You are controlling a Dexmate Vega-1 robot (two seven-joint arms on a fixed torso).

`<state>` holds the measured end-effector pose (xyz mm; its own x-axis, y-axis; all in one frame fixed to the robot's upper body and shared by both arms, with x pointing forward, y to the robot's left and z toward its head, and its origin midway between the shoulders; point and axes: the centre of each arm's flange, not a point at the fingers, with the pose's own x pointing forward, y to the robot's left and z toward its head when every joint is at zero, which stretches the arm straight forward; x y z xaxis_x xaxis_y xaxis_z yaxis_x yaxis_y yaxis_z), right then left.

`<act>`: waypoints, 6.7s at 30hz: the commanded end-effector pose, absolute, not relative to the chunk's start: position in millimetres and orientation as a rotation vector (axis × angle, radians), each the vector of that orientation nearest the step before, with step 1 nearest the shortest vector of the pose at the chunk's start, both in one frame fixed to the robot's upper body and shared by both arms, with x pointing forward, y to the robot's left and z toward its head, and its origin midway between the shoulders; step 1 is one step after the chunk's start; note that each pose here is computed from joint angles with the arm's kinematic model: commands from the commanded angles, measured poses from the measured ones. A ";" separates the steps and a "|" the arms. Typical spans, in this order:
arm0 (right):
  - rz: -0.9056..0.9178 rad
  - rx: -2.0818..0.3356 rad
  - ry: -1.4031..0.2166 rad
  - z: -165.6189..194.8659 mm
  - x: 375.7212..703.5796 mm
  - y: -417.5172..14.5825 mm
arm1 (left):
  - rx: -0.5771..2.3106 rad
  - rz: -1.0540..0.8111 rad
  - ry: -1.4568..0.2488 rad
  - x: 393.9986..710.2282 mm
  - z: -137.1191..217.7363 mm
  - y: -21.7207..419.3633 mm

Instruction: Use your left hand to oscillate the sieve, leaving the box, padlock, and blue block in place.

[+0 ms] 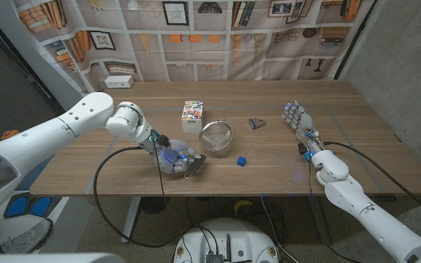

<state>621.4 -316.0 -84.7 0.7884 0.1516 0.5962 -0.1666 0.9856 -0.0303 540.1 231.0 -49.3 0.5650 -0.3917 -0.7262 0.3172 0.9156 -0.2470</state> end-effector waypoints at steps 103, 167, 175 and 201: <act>0.180 0.026 -0.618 -85.6 630.3 -315.5 | 0.022 -0.424 0.725 560.1 -10.1 212.2; 0.192 0.032 -0.617 -87.3 634.0 -323.3 | 0.018 -0.415 0.591 557.2 -22.3 205.9; 0.191 0.032 -0.622 -86.8 634.2 -323.6 | 0.023 -0.448 0.523 562.8 -18.6 201.8; 0.212 0.019 -0.621 -80.9 636.0 -322.8 | -0.019 -0.564 0.398 570.5 -23.7 191.8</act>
<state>634.2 -323.1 -83.6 0.7925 0.1805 0.5825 -0.1959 0.9799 -0.0371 568.9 194.6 -20.5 0.7748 -0.4971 -0.3906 0.4930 0.8619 -0.1188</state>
